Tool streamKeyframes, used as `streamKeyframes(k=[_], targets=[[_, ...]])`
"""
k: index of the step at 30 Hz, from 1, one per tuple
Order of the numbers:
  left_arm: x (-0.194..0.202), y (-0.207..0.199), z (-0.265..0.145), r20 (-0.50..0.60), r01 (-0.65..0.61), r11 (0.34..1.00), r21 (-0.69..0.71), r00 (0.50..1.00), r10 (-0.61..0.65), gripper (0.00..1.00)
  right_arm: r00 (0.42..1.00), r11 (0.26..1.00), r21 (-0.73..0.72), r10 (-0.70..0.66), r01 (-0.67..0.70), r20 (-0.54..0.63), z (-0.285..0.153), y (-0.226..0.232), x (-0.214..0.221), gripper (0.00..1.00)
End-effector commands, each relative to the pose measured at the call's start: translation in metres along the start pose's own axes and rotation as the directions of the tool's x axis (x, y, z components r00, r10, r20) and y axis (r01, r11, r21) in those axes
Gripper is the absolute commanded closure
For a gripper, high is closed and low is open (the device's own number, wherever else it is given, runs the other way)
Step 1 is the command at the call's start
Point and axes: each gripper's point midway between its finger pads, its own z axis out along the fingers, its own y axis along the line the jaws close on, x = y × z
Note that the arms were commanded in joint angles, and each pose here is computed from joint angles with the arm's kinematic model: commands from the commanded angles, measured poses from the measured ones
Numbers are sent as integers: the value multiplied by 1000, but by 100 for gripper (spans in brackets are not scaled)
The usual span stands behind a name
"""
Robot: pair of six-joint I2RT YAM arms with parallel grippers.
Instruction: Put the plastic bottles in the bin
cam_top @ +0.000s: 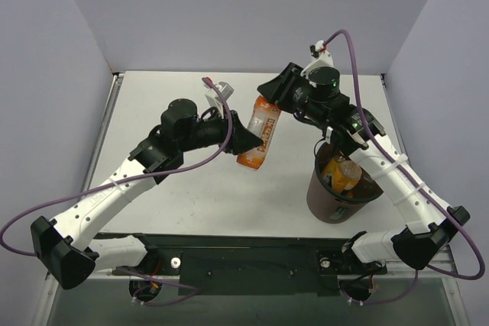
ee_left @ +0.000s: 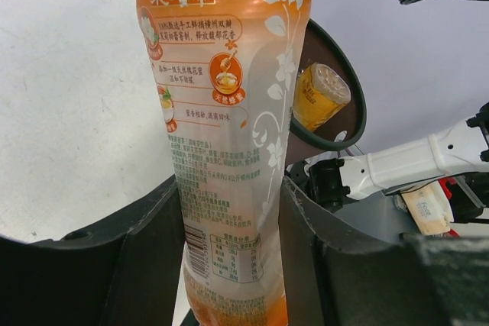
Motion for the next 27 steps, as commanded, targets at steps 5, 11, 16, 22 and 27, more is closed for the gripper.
streamKeyframes(k=[5, 11, 16, 22, 27], targets=[[-10, -14, -5, 20, -28, 998, 49, 999, 27, 12, 991, 999, 14, -44, 42, 124, -29, -6, -30, 100], [-24, -12, -28, 82, -71, 997, -6, 994, 72, 9, 941, 967, 214, -196, 139, 277, -89, -41, -71, 100], [-34, -6, -42, 121, -72, 996, -48, 990, 78, 7, 849, 913, 379, -318, 153, 422, -165, -66, -113, 100], [-32, 0, -40, 123, -58, 998, -38, 990, 63, 6, 706, 809, 582, -460, 83, 539, -217, -108, -139, 100], [-26, 5, -34, 109, -34, 999, -31, 993, 37, 6, 670, 722, 689, -538, 54, 512, -220, -124, -144, 100]])
